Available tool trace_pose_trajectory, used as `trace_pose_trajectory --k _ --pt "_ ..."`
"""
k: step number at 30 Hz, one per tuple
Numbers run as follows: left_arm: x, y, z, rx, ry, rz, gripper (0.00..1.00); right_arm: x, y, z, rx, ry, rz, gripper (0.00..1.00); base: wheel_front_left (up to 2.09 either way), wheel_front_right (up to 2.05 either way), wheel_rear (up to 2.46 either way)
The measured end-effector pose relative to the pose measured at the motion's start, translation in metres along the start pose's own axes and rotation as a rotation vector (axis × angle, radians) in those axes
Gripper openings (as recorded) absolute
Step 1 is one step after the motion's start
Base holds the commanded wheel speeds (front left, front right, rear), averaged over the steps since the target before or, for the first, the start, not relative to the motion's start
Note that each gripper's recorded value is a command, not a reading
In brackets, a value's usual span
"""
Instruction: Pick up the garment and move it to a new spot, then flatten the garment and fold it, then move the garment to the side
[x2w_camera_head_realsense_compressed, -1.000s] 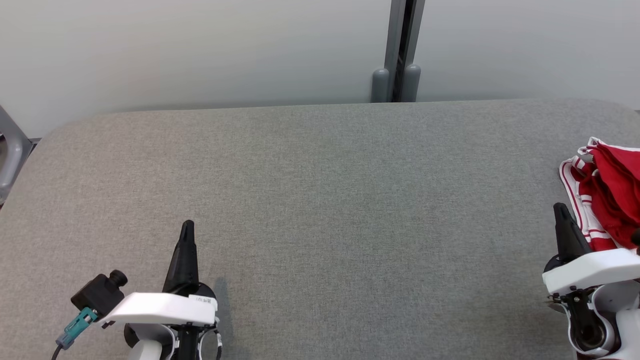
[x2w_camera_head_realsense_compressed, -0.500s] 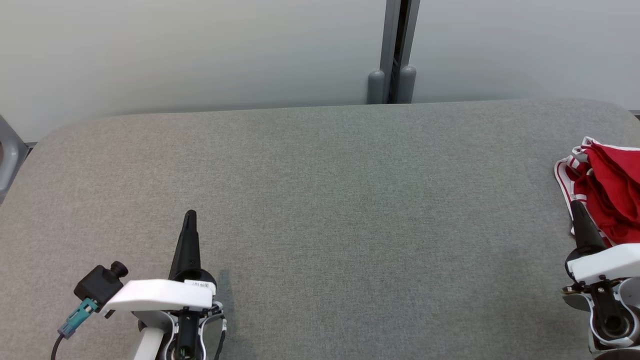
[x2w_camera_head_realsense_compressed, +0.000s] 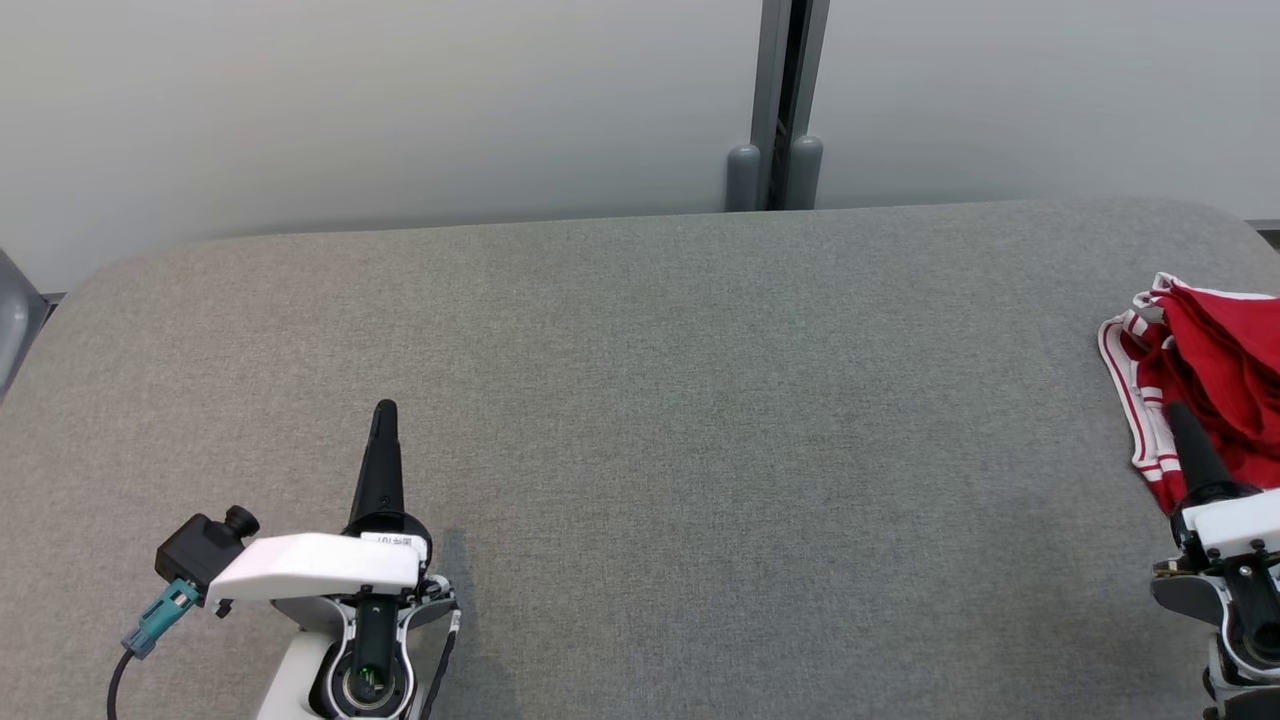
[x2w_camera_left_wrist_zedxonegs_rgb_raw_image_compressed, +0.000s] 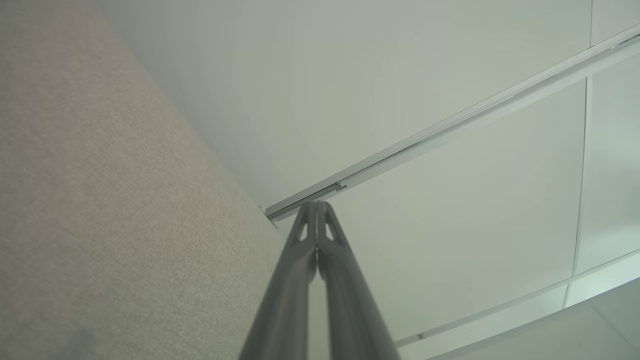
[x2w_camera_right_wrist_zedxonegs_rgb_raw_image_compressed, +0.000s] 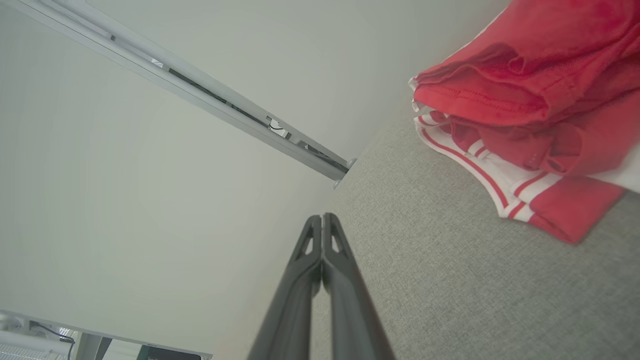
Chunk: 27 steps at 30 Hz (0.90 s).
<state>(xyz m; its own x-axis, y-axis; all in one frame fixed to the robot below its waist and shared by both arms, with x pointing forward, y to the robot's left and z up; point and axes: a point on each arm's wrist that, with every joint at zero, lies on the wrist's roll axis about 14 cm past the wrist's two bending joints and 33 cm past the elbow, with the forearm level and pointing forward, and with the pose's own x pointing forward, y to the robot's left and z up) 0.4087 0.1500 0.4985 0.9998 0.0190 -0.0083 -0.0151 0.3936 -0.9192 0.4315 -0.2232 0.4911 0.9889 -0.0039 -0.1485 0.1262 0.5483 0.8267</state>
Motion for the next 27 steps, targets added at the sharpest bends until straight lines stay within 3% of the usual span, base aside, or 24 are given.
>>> trace_pose_trajectory --k 27 --pt "0.016 -0.016 -0.01 -0.208 0.028 -0.004 0.0 -0.003 -0.005 0.029 0.302 -0.028 0.031 0.0 0.0 0.0 0.0"
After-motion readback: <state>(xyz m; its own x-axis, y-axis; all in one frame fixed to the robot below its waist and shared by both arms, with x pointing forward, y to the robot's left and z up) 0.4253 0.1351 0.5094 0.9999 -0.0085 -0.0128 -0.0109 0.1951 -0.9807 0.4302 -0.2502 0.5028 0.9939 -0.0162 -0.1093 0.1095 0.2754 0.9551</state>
